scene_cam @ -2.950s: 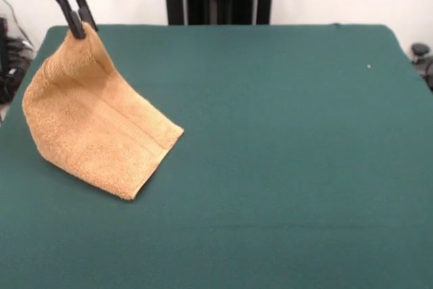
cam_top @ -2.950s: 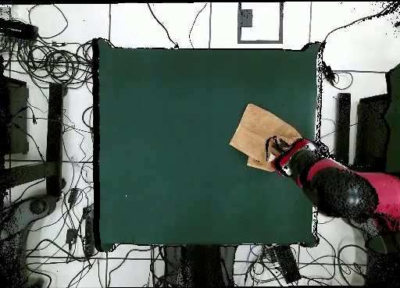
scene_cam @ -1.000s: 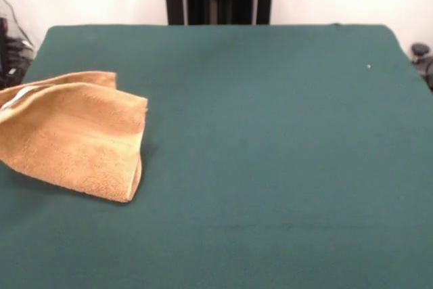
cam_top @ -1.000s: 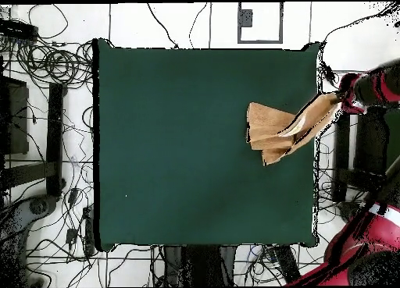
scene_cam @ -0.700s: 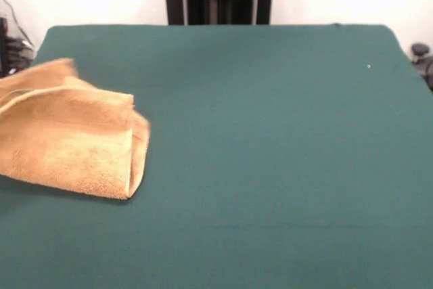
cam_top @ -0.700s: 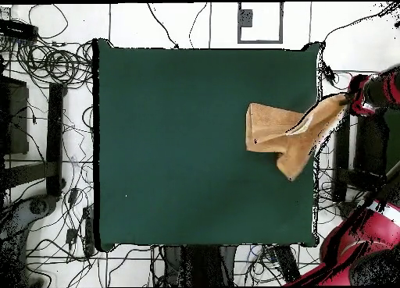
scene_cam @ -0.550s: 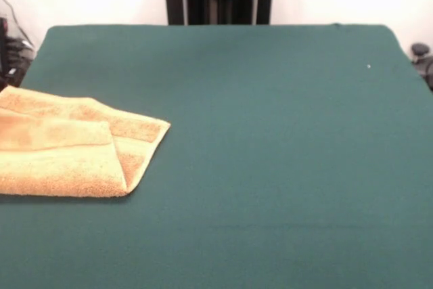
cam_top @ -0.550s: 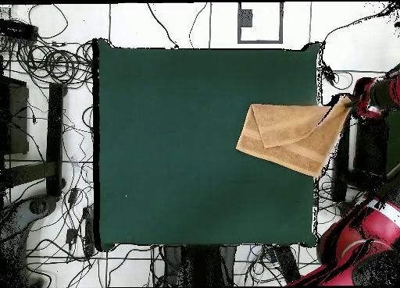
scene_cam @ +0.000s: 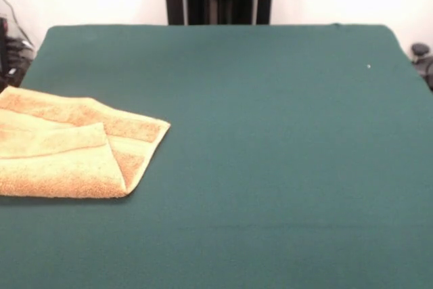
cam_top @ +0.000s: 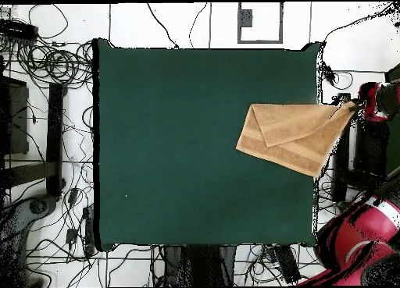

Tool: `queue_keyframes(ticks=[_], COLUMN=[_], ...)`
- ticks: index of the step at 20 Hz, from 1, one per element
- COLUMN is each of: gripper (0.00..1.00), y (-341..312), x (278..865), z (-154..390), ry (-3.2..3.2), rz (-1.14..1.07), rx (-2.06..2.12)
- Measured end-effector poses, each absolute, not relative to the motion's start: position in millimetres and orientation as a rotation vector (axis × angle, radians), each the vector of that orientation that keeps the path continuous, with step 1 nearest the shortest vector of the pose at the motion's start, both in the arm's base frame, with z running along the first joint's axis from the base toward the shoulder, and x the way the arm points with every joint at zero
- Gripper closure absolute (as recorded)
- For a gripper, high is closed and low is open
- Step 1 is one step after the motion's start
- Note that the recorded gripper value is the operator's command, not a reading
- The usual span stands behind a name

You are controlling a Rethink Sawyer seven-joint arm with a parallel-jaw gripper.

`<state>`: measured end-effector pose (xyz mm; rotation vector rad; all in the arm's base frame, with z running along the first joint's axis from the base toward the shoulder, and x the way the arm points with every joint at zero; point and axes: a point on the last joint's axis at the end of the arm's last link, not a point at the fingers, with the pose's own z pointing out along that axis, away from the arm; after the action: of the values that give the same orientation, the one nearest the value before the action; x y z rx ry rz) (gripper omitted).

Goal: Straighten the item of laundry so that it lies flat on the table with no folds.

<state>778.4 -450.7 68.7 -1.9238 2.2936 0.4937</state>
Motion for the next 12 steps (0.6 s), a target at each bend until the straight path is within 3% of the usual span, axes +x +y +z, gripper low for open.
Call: queue_keyframes(ticks=[12], gripper=[1.0], y=[-408.4], x=[803.4], z=[121.3], ry=[2.057], rz=[0.336], rx=[-1.836])
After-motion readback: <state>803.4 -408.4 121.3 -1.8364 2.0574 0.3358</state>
